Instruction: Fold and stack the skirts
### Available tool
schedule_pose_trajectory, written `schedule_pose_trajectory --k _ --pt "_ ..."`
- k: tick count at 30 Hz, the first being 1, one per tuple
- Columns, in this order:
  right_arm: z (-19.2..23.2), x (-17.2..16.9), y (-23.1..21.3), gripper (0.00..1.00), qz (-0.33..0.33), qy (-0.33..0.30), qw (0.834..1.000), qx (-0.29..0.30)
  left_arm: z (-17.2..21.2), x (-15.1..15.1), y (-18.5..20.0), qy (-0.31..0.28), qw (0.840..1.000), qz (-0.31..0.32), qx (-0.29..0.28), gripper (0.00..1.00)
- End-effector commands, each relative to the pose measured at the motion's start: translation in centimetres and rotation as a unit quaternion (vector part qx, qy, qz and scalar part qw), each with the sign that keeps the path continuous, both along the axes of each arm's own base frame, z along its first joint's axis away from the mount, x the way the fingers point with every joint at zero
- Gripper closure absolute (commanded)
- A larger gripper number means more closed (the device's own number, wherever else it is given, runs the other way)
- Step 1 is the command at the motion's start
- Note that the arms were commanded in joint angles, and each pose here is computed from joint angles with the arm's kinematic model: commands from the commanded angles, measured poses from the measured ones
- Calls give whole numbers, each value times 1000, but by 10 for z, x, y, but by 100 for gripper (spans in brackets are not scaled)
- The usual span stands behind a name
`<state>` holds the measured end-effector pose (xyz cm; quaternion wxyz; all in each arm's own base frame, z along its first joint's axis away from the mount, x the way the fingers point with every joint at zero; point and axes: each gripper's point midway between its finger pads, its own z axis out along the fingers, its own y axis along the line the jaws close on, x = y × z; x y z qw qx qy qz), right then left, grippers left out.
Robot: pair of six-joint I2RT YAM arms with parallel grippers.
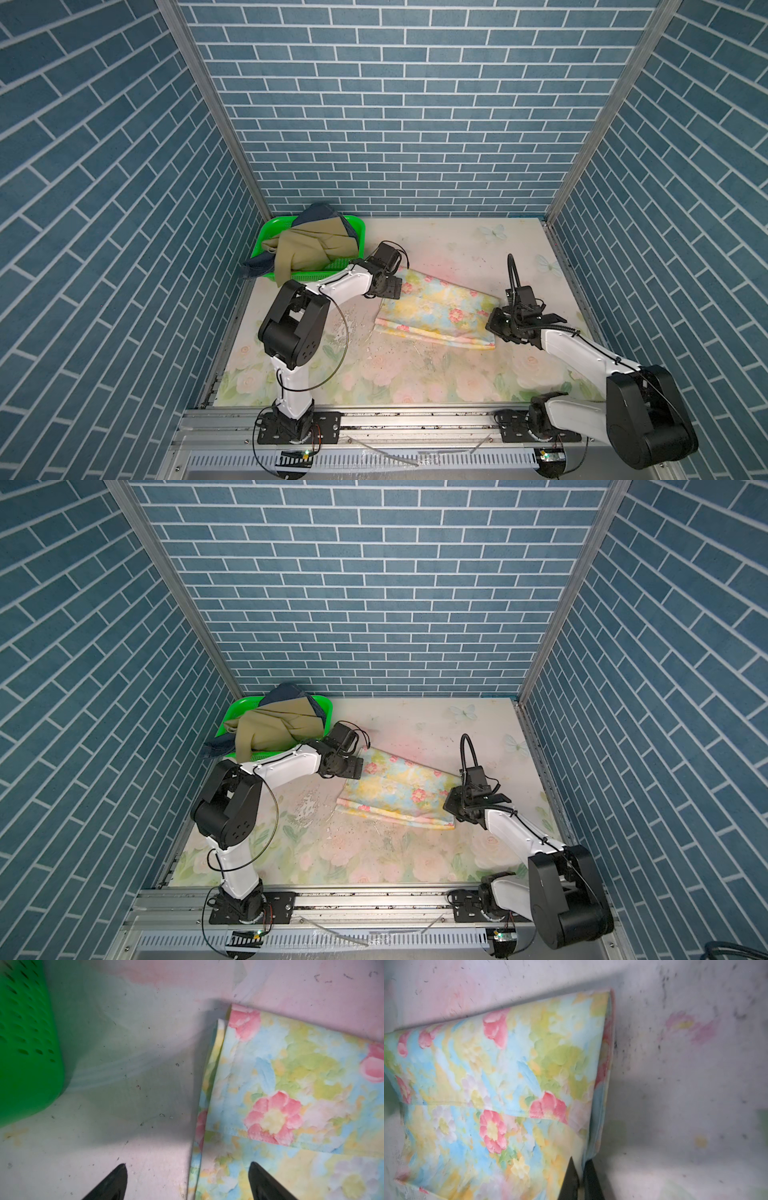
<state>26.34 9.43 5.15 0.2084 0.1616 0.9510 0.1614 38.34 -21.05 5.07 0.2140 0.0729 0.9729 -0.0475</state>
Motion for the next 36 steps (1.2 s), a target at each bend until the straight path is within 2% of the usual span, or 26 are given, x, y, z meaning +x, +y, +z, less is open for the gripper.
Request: schedule_pose_trajectory --k 1,6,8,9,15,19,25,30,36 --pt "14 -4 -14 100 15 2 999 -53 -17 -12 -6 24 999 -3 -22 10" --pt "30 -3 -12 100 28 -9 998 -61 -34 -28 -17 42 998 -7 -49 16" --pt "38 -1 -9 100 35 -16 997 -68 -42 -34 -20 50 997 -10 -55 22" --pt "44 0 -7 100 40 -19 996 -72 -45 -37 -22 54 997 -10 -60 26" --pt "70 6 9 100 63 -40 994 -78 -57 -49 -30 60 995 -18 -72 71" --pt "90 14 22 100 75 -57 992 -81 -63 -55 -29 60 995 -18 -73 82" --pt "118 30 55 100 106 -84 988 -79 -67 -59 -30 59 995 -19 -80 88" --pt "131 42 95 100 138 -98 983 -71 -70 -61 -30 59 994 -19 -89 89" --pt "131 49 156 100 169 -106 979 -29 -76 -65 -31 62 993 -18 -97 89"
